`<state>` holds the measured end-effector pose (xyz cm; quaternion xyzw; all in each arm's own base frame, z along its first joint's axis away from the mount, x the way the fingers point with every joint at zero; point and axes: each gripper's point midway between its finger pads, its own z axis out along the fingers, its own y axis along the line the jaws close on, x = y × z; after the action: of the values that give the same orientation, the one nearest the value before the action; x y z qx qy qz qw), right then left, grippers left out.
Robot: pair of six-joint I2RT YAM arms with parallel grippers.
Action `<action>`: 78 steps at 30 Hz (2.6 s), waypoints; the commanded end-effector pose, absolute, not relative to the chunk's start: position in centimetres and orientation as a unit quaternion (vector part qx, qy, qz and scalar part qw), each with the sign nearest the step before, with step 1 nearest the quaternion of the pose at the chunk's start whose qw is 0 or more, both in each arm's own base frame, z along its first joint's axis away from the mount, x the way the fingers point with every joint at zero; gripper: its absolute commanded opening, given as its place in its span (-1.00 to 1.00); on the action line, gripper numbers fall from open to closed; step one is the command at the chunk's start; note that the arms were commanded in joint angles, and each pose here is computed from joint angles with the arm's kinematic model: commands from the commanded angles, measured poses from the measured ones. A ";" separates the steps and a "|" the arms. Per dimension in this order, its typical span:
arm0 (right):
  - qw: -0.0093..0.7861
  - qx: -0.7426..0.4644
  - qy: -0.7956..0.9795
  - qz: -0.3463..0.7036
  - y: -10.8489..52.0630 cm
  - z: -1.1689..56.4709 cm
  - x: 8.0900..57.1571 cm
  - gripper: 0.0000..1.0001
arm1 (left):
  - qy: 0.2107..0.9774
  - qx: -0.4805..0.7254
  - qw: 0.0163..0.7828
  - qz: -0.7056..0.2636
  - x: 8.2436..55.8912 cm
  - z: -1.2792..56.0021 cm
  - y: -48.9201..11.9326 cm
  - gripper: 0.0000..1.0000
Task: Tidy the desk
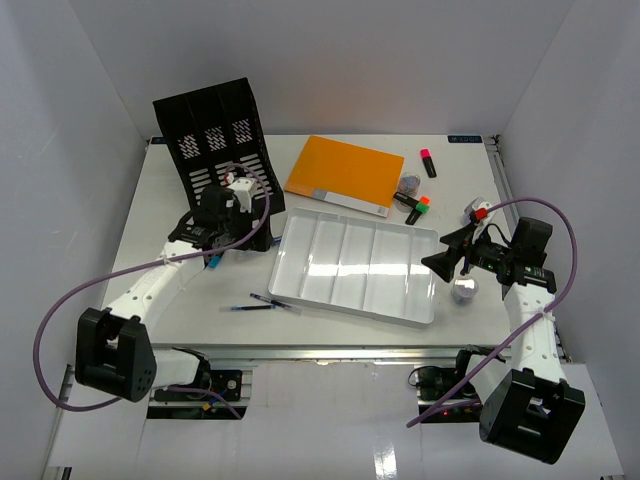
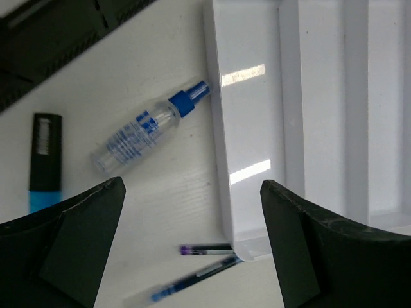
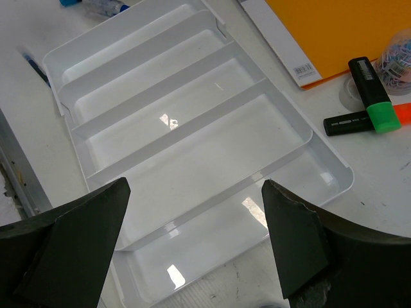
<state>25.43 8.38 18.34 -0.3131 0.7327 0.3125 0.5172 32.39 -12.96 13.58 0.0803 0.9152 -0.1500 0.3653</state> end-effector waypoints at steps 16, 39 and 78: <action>0.532 -0.336 0.712 0.311 8.8 19.7 25.2 0.81 | 0.832 0.395 0.384 -0.065 36.6 11.0 -13.2 0.96; 0.532 -0.340 0.705 0.321 9.1 20.0 24.9 0.80 | 0.880 0.365 0.298 -0.063 37.0 4.7 -12.6 0.43; 0.532 -0.340 0.708 0.315 9.0 19.9 25.1 0.81 | 0.857 0.133 0.352 -0.351 33.0 14.9 -20.4 -1.00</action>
<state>25.02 8.77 18.81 -0.3272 0.7195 0.3187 0.5232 34.49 -15.13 13.81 0.1751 0.8792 -0.1828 0.4036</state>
